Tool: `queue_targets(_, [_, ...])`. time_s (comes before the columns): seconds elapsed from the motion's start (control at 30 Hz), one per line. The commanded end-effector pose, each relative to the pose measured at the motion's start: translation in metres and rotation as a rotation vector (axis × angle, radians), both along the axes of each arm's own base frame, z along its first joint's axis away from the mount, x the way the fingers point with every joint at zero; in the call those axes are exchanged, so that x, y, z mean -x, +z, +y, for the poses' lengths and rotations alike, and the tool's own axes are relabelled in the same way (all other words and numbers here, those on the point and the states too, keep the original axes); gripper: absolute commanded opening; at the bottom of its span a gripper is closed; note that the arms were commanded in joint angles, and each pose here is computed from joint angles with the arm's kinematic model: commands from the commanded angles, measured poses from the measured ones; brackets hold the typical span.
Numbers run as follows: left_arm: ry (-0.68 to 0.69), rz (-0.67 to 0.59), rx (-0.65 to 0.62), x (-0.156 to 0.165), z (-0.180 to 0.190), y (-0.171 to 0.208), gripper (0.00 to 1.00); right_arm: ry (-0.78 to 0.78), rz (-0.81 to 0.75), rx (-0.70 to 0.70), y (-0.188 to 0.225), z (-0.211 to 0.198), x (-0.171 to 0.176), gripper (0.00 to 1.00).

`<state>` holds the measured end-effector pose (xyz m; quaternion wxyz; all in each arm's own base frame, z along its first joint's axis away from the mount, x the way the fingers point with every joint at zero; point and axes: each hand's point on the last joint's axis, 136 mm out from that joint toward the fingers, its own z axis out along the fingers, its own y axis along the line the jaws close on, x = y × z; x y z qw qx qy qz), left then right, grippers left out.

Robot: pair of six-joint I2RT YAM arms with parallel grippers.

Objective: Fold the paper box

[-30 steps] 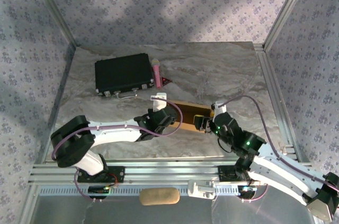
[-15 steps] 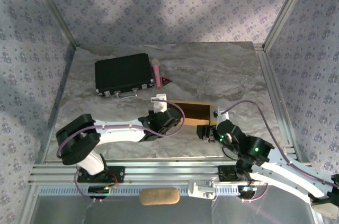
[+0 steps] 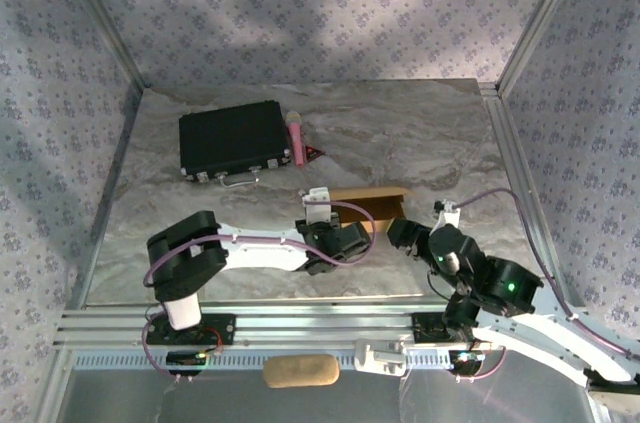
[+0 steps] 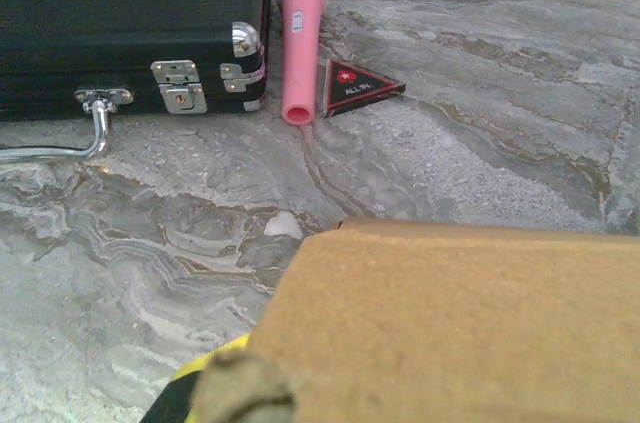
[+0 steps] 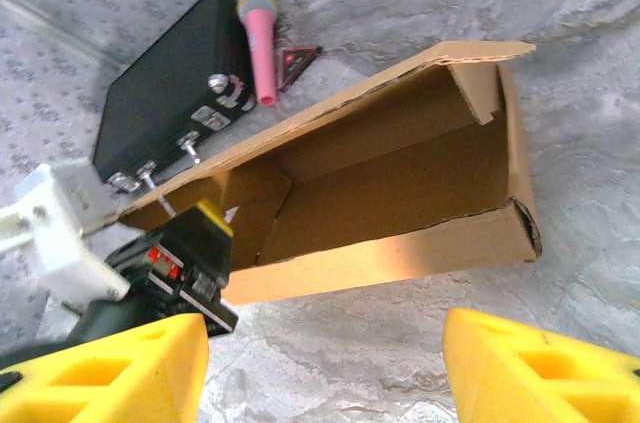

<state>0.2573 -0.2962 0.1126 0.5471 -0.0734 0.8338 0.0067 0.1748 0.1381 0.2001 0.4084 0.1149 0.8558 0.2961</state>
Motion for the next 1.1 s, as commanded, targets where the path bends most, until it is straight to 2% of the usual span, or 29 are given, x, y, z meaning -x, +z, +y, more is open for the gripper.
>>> queue_targets(0.0, [-0.015,0.115,-0.101,0.02,0.013,-0.033,0.14,-0.099,0.026,-0.026,0.01,-0.005,-0.009,0.64])
queue_targets(0.17, [-0.086,0.133,-0.077,0.036,0.002,-0.029,0.49,-0.126,0.07,0.015,0.009,-0.002,-0.016,0.64])
queue_targets(0.2, [-0.111,0.153,-0.065,0.04,-0.002,-0.031,0.53,-0.136,0.079,0.018,0.007,-0.003,-0.017,0.64])
queue_targets(0.37, [-0.234,0.253,-0.014,0.067,-0.019,-0.037,0.67,-0.17,0.102,0.0,0.005,-0.01,-0.018,0.64])
queue_targets(0.47, [-0.313,0.311,-0.003,0.089,-0.027,-0.04,0.72,-0.179,0.105,-0.008,0.008,-0.014,-0.019,0.64])
queue_targets(0.63, [-0.428,0.42,0.021,0.128,-0.036,-0.043,0.73,-0.182,0.096,-0.034,0.02,-0.016,-0.024,0.64])
queue_targets(0.73, [-0.498,0.471,0.088,0.149,-0.047,-0.024,0.67,-0.183,0.084,-0.02,0.028,-0.018,-0.03,0.64])
queue_targets(0.8, [-0.568,0.503,0.139,0.164,-0.06,0.007,0.62,-0.176,0.083,-0.003,0.033,-0.019,-0.036,0.62])
queue_targets(0.9, [-0.653,0.488,0.176,0.171,-0.075,0.065,0.59,-0.176,0.085,0.007,0.038,-0.023,-0.047,0.61])
queue_targets(1.0, [-0.683,0.454,0.207,0.159,-0.076,0.114,0.59,-0.174,0.1,0.019,0.037,-0.027,-0.059,0.6])
queue_targets(1.07, [-0.683,0.472,0.233,0.142,-0.068,0.13,0.61,-0.169,0.135,0.016,0.034,-0.03,-0.066,0.59])
